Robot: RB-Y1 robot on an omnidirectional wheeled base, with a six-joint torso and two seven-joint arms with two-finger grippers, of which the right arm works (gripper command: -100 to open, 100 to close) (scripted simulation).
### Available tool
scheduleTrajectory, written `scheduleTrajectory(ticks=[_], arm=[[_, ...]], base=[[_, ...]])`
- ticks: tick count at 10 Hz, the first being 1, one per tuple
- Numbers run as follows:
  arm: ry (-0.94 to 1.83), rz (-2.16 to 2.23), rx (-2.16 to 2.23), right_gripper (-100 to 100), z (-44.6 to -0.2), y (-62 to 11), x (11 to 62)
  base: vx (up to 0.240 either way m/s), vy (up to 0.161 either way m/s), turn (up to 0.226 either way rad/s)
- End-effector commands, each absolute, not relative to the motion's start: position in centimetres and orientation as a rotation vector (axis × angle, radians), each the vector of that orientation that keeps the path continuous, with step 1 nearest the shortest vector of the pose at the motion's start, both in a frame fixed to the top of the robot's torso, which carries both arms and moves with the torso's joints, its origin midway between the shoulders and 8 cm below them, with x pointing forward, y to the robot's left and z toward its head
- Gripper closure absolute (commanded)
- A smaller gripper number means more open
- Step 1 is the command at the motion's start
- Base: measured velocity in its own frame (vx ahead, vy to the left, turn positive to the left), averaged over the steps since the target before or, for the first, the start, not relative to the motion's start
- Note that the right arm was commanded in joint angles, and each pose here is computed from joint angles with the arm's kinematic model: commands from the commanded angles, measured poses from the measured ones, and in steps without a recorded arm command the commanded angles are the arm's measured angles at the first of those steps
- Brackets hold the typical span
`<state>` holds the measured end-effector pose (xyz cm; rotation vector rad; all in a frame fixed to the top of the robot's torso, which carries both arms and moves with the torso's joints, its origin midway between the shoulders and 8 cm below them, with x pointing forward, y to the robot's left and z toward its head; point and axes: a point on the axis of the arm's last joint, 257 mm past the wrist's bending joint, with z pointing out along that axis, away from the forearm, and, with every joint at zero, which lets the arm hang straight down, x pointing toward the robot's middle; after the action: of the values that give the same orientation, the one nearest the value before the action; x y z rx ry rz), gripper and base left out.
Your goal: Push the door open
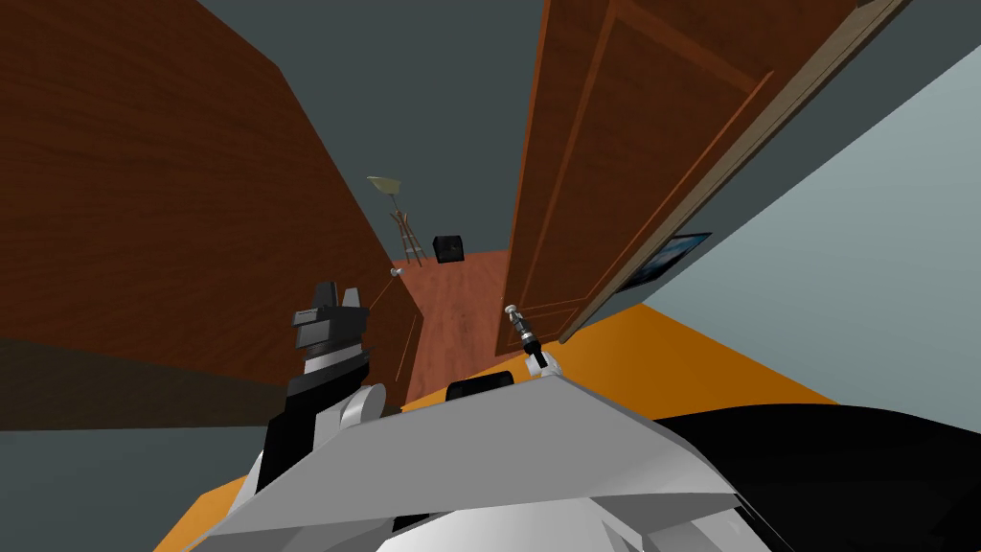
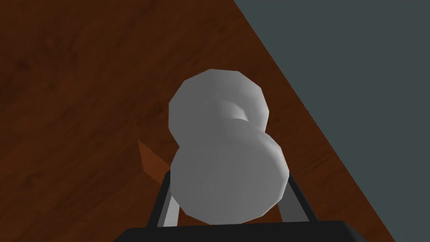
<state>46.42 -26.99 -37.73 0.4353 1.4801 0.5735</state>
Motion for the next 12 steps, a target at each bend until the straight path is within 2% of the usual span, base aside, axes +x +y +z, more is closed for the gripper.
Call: scheduleTrajectory(ticks=[1, 7, 8, 12], arm=[[1.449, 0.606, 0.494, 100, -37.2, -28.0, 46.6], [1.365, 0.733, 0.689, 100, -36.8, -29.6, 46.7], [1.395, 0.697, 0.623, -100, -36.9, -28.9, 46.7], [1.442, 0.642, 0.512, -100, -37.1, -27.5, 46.8]], base=[[0.042, -0.001, 0.032], [0.048, -0.006, 0.03], [0.01, 0.009, -0.103], [-0.034, 0.026, -0.141]])
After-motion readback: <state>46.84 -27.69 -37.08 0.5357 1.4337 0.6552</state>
